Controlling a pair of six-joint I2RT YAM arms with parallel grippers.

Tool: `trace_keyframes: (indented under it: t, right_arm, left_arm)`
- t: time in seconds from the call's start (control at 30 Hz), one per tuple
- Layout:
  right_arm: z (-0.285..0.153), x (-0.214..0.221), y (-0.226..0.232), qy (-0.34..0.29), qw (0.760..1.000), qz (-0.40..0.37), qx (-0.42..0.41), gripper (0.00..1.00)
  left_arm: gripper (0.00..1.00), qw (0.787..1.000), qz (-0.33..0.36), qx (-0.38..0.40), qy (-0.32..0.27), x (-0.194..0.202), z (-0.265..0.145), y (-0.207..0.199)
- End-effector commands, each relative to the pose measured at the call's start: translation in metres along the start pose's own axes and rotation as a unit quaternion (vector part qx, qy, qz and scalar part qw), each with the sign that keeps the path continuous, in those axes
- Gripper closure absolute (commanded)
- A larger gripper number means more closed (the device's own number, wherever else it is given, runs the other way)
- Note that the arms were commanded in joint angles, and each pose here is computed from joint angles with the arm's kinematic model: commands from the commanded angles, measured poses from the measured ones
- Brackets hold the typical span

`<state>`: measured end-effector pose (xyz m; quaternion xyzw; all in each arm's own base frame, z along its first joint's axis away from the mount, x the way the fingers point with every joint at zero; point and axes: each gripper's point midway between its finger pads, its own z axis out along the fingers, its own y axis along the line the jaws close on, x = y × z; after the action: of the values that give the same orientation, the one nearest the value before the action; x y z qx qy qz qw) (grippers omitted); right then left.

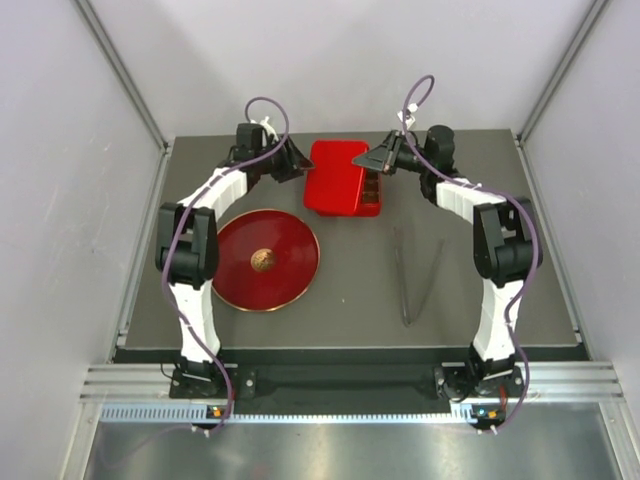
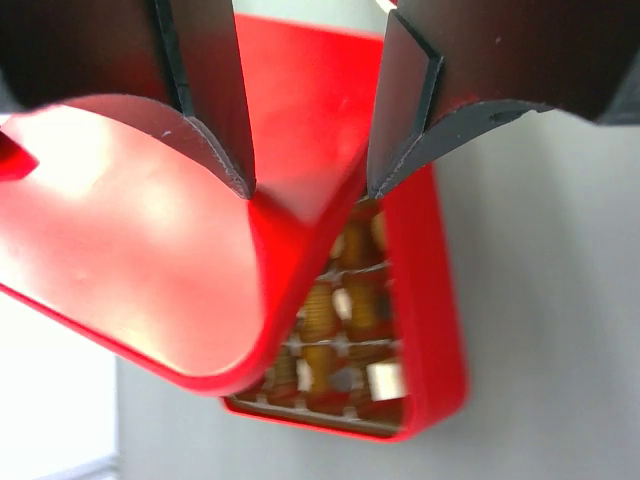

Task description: Pack the chocolate

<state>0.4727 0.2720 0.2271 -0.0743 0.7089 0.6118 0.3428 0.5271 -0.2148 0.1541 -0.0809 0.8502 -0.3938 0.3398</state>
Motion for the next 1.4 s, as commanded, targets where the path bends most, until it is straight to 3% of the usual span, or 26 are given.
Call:
trace_keyframes:
  t: [0.0,0.27,0.6,0.9,1.37]
  right_arm:
    - [0.000,-0.031,0.033,-0.022,0.997,-0.053,-0.060,1.00]
    - [0.002,-0.032,0.015,-0.015,0.997,-0.036,-0.067,1.00]
    - [-0.002,-0.039,-0.031,-0.010,0.999,-0.006,-0.042,0.92]
    - [-0.003,-0.048,-0.065,-0.019,1.000,0.009,-0.007,0.73]
    - [-0.018,-0.067,-0.128,-0.045,0.994,0.024,0.095,0.61]
  left_arm:
    - [0.46,0.996,0.017,0.083,0.020,-0.001,0.012,-0.025]
    - [0.48,0.995,0.015,0.092,0.023,0.004,0.032,-0.011]
    - [0.52,0.991,0.006,0.126,0.034,0.009,0.043,-0.013]
    - [0.57,0.991,0.002,0.132,0.034,0.007,0.048,-0.017]
    - [0.61,0.992,-0.008,0.125,0.033,0.008,0.059,-0.014]
